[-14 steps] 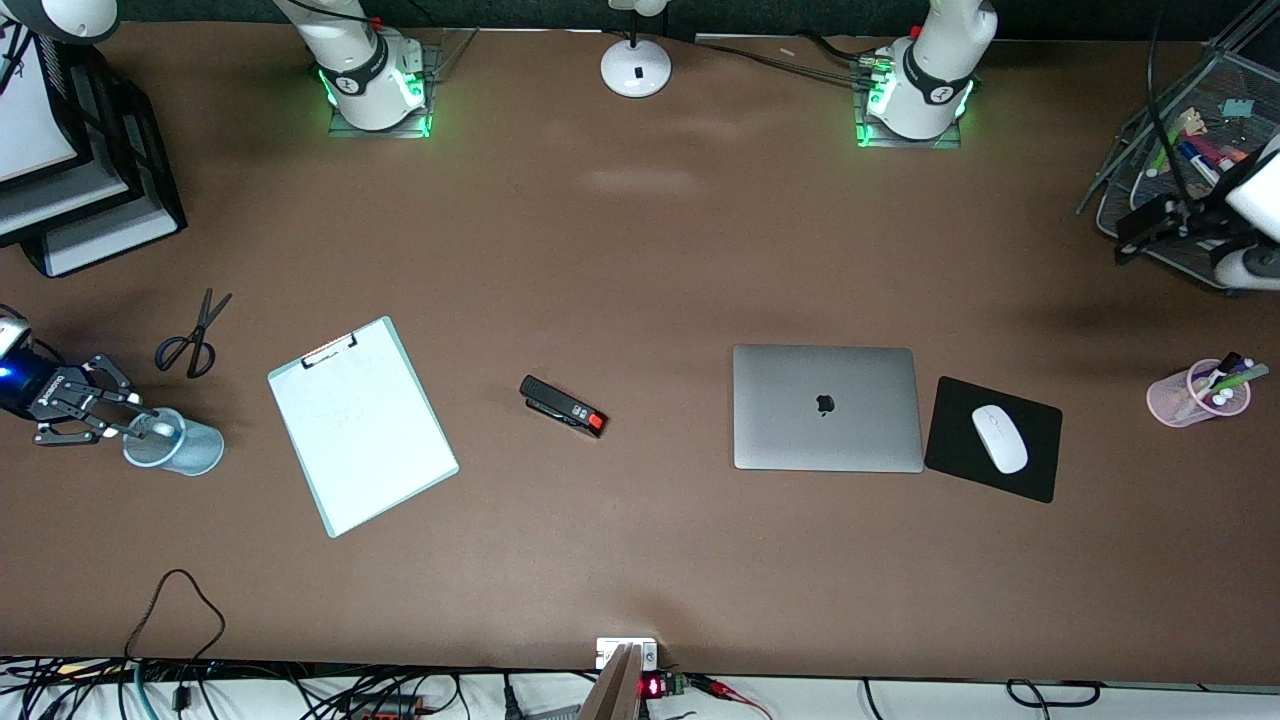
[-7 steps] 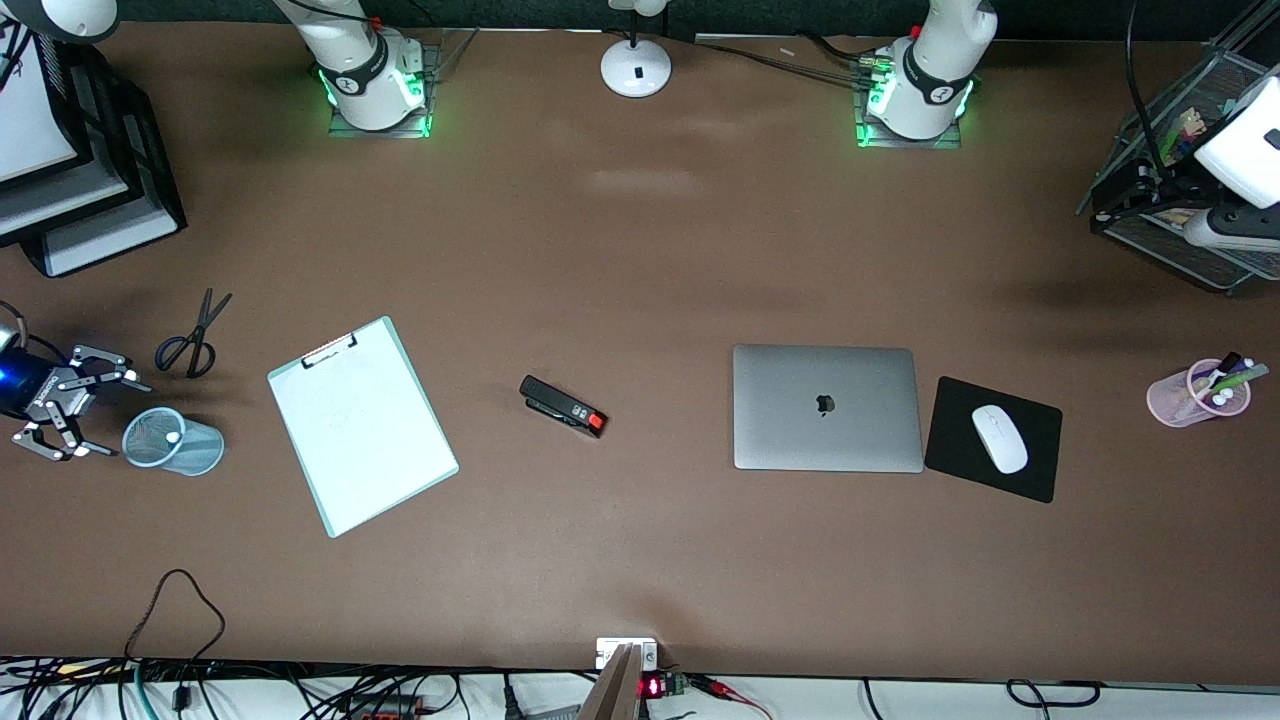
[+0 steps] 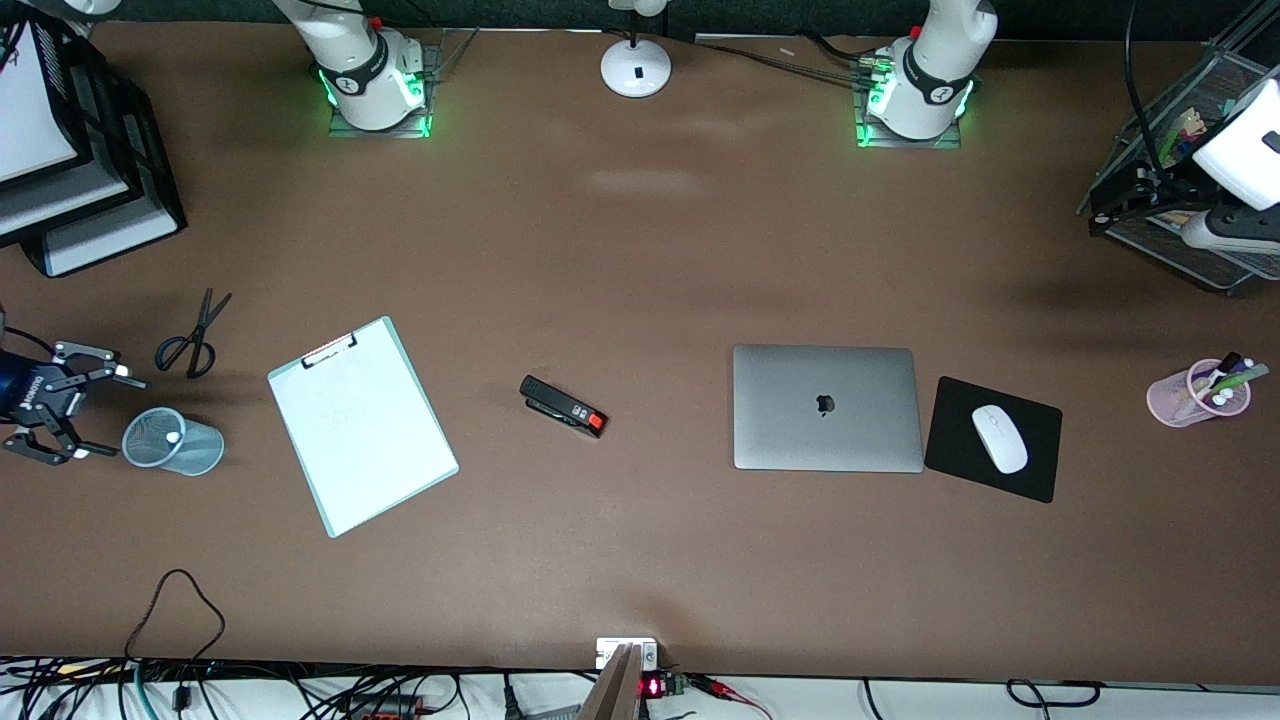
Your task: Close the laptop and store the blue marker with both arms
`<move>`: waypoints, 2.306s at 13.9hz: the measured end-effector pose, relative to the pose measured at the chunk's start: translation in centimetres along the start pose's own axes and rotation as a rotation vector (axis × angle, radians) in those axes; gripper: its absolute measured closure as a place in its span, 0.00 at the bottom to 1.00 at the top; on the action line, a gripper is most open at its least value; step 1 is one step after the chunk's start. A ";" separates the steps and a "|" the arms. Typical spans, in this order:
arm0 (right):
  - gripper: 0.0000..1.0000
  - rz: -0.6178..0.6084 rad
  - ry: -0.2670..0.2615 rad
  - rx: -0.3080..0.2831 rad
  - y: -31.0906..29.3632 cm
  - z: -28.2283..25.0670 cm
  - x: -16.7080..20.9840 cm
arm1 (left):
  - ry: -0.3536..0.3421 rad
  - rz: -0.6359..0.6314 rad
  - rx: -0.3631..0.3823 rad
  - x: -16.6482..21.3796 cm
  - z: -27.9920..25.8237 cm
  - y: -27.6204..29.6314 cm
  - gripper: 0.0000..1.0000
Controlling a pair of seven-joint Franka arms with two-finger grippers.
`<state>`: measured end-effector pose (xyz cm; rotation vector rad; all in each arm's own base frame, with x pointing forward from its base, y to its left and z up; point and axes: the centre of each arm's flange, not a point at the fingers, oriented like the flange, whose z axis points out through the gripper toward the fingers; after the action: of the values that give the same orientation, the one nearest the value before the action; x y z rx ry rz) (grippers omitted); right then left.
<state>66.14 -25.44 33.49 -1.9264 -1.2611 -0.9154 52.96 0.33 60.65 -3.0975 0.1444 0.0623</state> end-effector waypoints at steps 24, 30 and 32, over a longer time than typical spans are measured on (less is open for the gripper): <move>0.00 0.406 -0.554 -0.136 -7.5 4.3 22.8 | 0.012 0.003 0.000 2.5 0.4 0.0 0.00; 0.00 0.506 -0.615 -0.183 -9.7 6.0 26.2 | 0.011 -0.008 0.000 2.4 0.4 -0.6 0.00; 0.00 0.531 -0.663 -0.206 -10.0 7.1 26.5 | 0.010 -0.013 0.000 2.4 0.5 -0.9 0.00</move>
<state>65.97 -3.75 52.97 -2.6734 -0.9069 -0.1280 55.39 1.04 60.11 -3.0992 0.1242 0.0459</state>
